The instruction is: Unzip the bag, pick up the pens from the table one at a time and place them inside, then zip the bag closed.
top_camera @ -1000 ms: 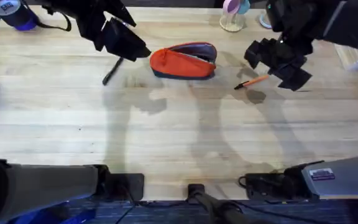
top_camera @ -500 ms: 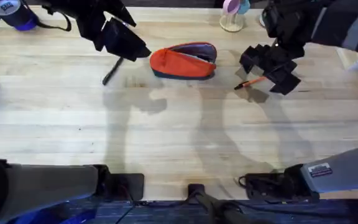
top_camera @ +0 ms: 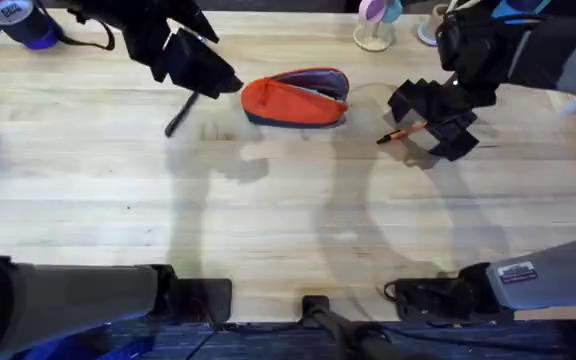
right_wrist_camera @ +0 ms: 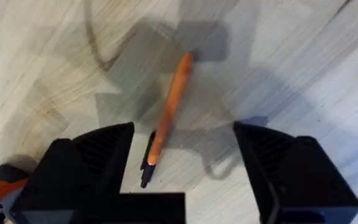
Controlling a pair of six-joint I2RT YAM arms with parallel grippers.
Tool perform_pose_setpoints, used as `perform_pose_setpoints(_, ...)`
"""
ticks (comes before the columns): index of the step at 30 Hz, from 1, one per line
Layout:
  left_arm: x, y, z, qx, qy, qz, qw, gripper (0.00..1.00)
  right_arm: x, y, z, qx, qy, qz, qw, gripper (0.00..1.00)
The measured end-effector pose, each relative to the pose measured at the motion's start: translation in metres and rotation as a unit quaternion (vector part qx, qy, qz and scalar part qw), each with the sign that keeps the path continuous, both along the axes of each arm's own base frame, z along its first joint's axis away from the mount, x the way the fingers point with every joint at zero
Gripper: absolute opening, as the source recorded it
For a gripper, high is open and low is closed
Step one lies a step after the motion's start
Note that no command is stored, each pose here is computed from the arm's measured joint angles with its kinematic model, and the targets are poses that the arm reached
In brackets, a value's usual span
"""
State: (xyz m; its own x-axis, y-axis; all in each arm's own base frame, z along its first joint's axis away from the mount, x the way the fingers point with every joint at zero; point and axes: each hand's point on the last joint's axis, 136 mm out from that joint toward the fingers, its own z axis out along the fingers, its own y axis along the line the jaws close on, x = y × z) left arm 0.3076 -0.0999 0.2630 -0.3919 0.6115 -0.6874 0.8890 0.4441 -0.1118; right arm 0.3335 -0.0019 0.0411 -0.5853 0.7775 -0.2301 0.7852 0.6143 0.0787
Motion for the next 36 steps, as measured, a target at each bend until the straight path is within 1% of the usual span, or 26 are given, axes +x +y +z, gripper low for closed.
perform_pose_setpoints(20,0.0,0.0,0.0,0.0,0.0,0.0,1.0,0.993,0.006,-0.0038,0.0005,-0.012,-0.02,-0.003,1.0,0.995)
perform_pose_setpoints(30,0.0,0.0,0.0,0.0,0.0,0.0,1.0,0.993,0.0052,0.0,-0.0073,-0.037,0.003,0.015,0.999,0.996)
perform_pose_setpoints(32,0.0,0.0,0.0,0.0,0.0,0.0,1.0,0.993,0.0059,0.0009,-0.0077,-0.044,0.005,0.02,0.999,0.98)
perform_pose_setpoints(36,0.0,0.0,0.0,0.0,0.0,0.0,1.0,0.993,0.0081,0.0002,-0.0078,-0.055,0.004,0.025,0.998,0.829)
